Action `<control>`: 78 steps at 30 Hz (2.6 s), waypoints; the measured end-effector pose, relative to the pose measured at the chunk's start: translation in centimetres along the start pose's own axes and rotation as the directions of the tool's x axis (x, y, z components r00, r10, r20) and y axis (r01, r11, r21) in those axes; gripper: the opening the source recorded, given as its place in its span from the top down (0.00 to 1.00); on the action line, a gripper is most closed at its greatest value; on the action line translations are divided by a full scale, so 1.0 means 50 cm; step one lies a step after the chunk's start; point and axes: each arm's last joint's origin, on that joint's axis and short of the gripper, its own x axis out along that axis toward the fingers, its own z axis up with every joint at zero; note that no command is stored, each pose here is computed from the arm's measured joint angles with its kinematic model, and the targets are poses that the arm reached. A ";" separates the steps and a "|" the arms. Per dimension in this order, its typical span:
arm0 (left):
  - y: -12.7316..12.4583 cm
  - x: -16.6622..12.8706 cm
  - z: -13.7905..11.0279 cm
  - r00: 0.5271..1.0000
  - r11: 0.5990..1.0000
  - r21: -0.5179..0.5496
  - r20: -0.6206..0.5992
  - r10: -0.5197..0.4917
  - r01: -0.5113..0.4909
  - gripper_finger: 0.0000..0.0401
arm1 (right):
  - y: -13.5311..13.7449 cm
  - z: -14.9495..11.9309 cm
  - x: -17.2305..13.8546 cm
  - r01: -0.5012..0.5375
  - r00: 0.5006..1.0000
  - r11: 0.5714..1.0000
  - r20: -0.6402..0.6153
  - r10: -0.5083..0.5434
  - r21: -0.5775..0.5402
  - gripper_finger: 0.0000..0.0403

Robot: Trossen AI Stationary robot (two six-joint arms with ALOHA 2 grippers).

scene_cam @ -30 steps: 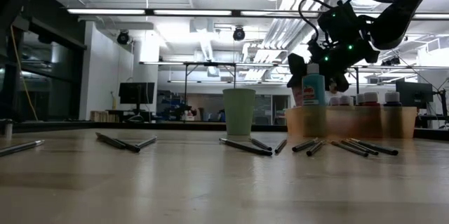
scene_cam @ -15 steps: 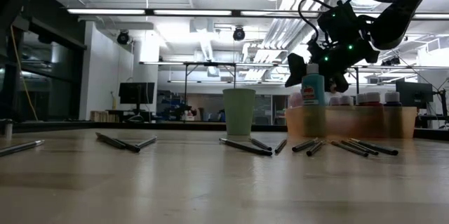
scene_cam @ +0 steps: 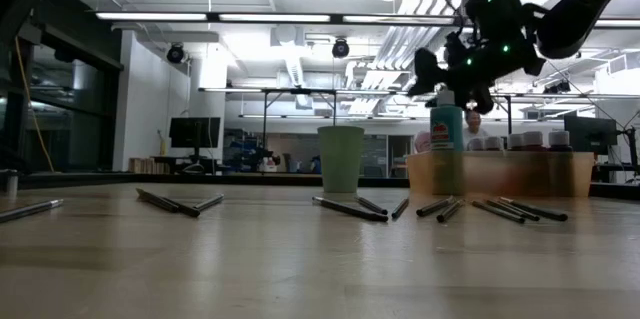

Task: Pick & Place Paint Supplies
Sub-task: Put the silver paintbrush into the green cup

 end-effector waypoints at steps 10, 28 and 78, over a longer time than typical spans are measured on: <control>0.005 -0.004 -0.003 1.000 1.000 -0.004 -0.004 -0.007 0.007 0.47 | 0.025 0.046 -0.027 -0.295 0.955 0.955 0.043 0.293 0.039 0.42; 0.059 -0.005 -0.049 0.981 0.993 -0.097 -0.174 -0.084 0.068 0.47 | 0.177 0.134 -0.063 -0.333 0.885 0.943 -0.350 0.305 -0.020 0.43; 0.002 -0.047 -0.265 0.974 0.974 -0.016 -0.010 -0.226 0.226 0.47 | 0.193 -0.170 -0.134 0.613 0.147 0.776 -0.944 -0.296 -0.148 0.43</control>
